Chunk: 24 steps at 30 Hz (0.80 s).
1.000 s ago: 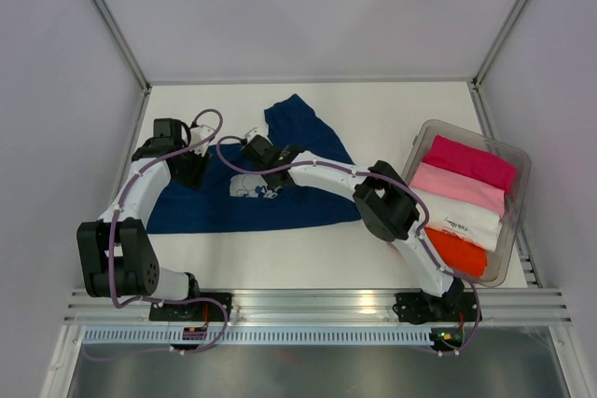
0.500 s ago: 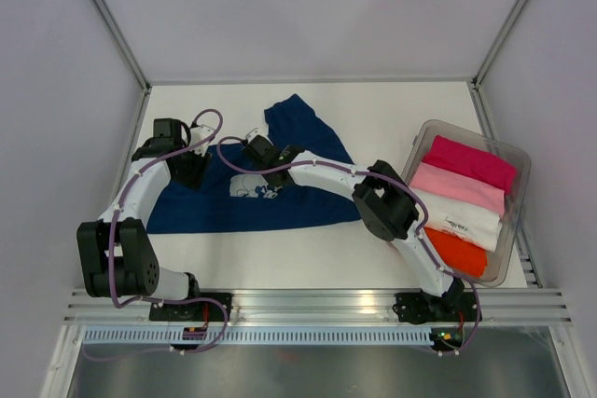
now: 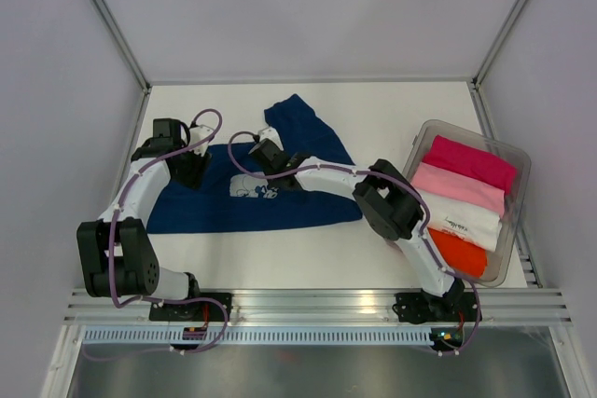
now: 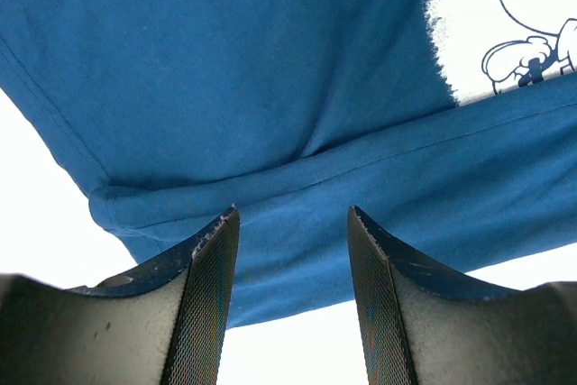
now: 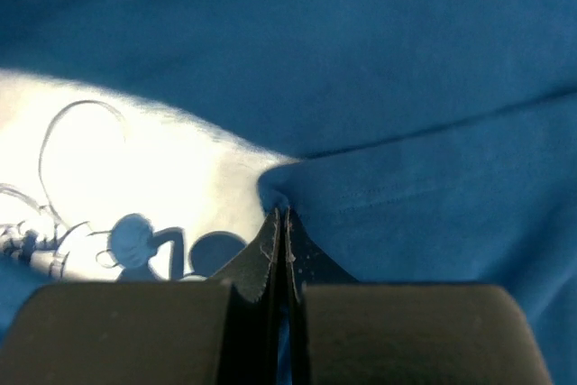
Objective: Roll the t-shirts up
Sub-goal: Fold the tshirt
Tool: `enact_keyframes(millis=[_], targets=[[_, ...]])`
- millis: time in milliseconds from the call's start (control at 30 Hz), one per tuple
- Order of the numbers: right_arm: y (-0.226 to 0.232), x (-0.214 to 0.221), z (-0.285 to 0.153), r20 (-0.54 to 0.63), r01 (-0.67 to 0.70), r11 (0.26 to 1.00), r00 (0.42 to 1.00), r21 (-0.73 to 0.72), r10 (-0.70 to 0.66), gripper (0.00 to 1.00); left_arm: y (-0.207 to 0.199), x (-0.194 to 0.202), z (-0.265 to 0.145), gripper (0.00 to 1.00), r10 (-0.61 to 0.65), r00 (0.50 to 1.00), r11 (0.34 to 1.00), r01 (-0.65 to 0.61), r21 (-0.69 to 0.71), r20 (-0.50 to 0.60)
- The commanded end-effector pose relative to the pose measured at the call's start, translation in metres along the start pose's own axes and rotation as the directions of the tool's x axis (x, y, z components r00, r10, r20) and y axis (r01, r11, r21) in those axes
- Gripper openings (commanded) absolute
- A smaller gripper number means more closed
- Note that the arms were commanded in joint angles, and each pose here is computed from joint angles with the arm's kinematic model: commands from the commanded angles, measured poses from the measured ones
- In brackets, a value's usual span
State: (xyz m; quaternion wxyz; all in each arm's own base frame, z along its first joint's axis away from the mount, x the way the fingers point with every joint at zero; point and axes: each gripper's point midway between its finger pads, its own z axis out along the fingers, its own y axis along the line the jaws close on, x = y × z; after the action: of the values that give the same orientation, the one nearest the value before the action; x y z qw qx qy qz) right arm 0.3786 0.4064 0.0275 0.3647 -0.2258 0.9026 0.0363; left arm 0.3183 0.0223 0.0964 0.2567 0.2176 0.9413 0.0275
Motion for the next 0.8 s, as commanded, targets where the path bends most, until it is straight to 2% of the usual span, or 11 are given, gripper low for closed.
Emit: enact_keyframes(millis=[0, 200, 300, 600, 767], targets=[[-0.005, -0.035, -0.005, 0.145, -0.281, 0.958, 0.947, -0.056, 0.286, 0.0, 0.003, -0.01, -0.002, 0.57, 0.008, 0.999, 1.0, -0.008, 0.008, 0.031], [-0.015, -0.032, 0.002, 0.205, -0.408, 0.913, 0.892, -0.025, 0.404, 0.0, 0.005, -0.008, -0.002, 0.57, 0.007, 1.0, 1.0, -0.007, 0.005, 0.03], [-0.012, -0.037, 0.001, 0.243, -0.446, 0.892, 0.859, -0.075, 0.45, 0.0, 0.005, -0.007, -0.001, 0.57, 0.007, 1.0, 1.0, -0.007, 0.007, 0.028], [-0.006, -0.052, -0.012, 0.29, -0.476, 0.862, 0.812, -0.171, 0.506, 0.0, 0.004, -0.006, 0.001, 0.57, 0.006, 1.0, 1.0, -0.007, 0.012, 0.022], [-0.012, -0.052, -0.017, 0.307, -0.482, 0.861, 0.805, -0.161, 0.508, 0.0, 0.004, -0.007, 0.002, 0.57, 0.005, 1.0, 1.0, -0.005, 0.017, 0.023]])
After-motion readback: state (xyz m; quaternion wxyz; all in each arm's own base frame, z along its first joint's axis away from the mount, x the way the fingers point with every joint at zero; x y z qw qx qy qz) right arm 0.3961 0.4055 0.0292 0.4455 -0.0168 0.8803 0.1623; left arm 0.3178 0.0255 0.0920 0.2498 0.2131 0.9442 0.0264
